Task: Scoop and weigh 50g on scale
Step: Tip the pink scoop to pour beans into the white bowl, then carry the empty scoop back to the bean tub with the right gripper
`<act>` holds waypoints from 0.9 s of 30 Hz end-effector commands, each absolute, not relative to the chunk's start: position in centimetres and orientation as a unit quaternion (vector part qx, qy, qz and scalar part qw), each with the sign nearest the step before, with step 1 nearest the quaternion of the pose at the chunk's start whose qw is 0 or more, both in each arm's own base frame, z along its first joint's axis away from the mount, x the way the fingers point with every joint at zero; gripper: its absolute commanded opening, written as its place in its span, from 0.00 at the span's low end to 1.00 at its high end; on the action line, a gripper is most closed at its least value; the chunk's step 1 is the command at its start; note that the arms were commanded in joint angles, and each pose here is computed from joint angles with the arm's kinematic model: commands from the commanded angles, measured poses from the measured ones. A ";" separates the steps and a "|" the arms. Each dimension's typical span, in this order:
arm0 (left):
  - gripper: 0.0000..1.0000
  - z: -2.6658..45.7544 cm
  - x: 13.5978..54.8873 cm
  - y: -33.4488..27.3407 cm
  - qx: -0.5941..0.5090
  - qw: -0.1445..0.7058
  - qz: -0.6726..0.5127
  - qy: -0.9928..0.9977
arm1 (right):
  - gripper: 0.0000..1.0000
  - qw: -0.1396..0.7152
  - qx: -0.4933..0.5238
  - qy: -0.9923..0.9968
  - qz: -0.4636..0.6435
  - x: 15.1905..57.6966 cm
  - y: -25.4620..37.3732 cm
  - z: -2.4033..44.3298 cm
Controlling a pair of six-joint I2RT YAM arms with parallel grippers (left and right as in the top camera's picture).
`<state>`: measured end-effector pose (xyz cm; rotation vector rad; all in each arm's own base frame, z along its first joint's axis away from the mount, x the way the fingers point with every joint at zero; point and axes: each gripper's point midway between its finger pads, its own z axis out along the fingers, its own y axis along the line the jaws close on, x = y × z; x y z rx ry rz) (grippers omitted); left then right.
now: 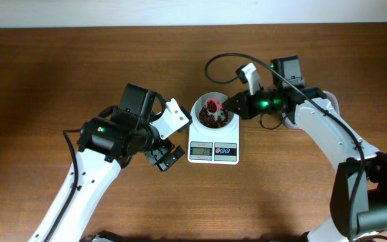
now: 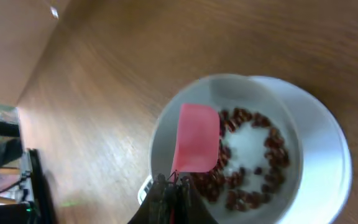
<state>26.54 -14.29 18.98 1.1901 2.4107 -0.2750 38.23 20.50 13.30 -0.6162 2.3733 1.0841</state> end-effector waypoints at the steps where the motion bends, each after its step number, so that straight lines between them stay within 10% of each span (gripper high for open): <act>1: 0.99 19.1 26.5 -14.2 0.435 0.222 -0.098 0.867 | 0.04 0.254 -0.223 0.892 0.300 39.3 19.3 13.7; 27: 0.99 19.1 26.5 -14.2 0.435 0.222 -0.098 0.867 | 0.04 0.255 -0.250 0.918 0.173 38.8 20.5 14.9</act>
